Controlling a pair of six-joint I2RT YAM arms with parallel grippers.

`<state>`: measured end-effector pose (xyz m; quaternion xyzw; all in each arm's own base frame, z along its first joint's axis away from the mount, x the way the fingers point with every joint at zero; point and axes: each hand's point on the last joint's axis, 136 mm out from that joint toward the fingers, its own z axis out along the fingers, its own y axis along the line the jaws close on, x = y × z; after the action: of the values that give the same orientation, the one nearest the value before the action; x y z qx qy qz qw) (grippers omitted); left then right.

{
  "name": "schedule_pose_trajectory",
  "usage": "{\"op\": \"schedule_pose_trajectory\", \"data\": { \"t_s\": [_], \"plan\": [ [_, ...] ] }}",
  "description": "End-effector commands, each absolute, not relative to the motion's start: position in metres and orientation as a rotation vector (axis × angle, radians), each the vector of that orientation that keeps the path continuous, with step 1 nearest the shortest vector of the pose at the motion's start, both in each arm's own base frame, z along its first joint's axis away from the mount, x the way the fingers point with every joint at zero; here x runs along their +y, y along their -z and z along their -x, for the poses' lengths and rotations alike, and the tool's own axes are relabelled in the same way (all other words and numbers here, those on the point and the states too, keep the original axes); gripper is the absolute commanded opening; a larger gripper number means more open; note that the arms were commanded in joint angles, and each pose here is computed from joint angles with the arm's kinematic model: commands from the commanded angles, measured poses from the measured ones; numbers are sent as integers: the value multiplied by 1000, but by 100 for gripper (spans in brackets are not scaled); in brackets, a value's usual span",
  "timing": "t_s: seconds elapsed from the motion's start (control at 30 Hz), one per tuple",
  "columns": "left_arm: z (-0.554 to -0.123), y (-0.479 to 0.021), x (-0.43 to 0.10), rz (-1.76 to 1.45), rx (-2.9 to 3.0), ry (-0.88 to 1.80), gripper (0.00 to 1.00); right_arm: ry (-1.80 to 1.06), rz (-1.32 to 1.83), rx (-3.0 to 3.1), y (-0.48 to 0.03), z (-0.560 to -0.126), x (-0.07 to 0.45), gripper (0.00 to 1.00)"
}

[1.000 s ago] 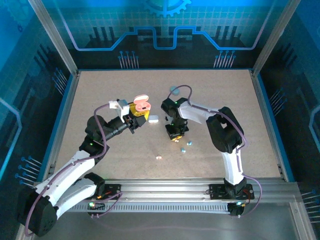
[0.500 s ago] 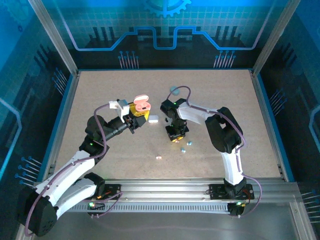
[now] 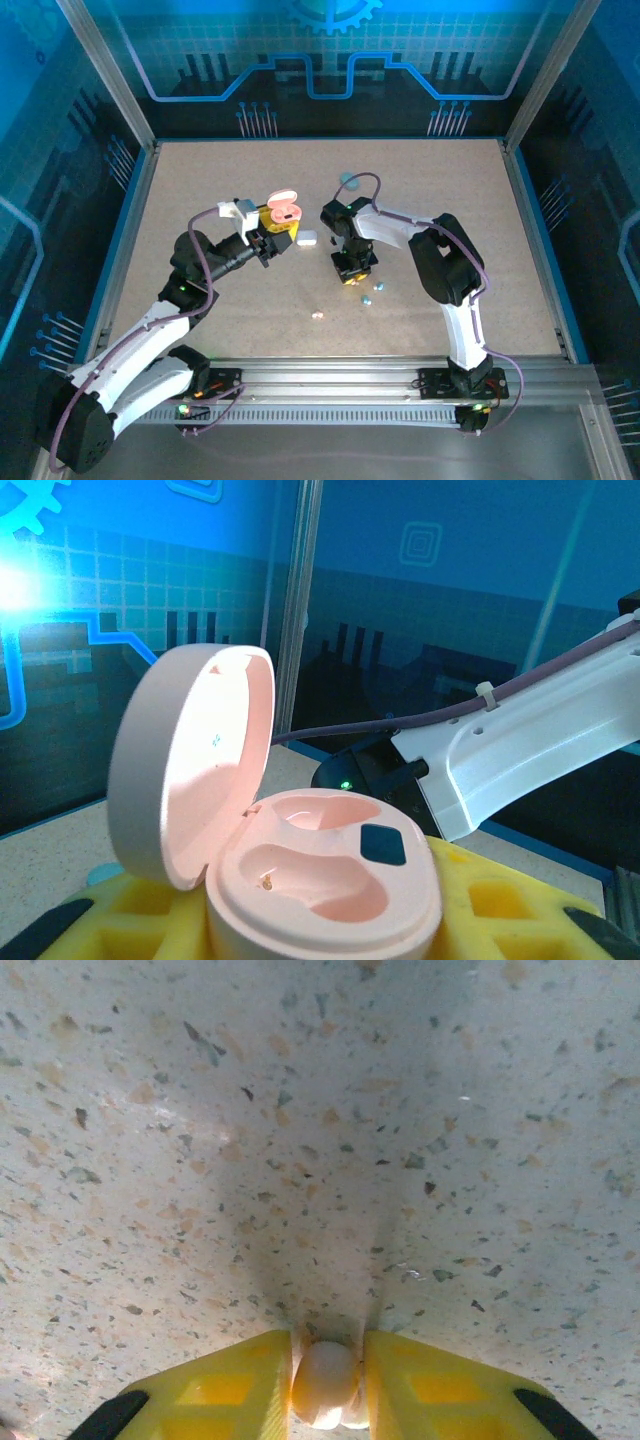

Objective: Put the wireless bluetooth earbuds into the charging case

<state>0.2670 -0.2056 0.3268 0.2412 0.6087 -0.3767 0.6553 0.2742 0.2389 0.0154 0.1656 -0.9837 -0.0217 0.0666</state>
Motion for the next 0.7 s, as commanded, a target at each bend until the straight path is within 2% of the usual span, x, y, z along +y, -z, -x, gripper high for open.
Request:
{"op": "schedule_pose_trajectory", "data": {
  "t_s": [0.0,0.2,0.33,0.43,0.67],
  "plan": [
    [-268,-340,-202,-539,1341,828,33,47,-523,-2945,-10,-273,243,26],
    [-268,-339,-203,-541,1344,832,33,71,-524,-2953,-17,-272,244,21],
    [-268,-340,-202,-540,1342,830,33,155,-515,-3005,-41,-275,247,19],
    [-269,-339,-202,-539,1345,824,33,452,-450,-3043,-76,-280,256,19],
    [-272,-336,-202,-542,1353,809,33,1573,-372,-2770,-206,-286,282,19]
  ]
}}
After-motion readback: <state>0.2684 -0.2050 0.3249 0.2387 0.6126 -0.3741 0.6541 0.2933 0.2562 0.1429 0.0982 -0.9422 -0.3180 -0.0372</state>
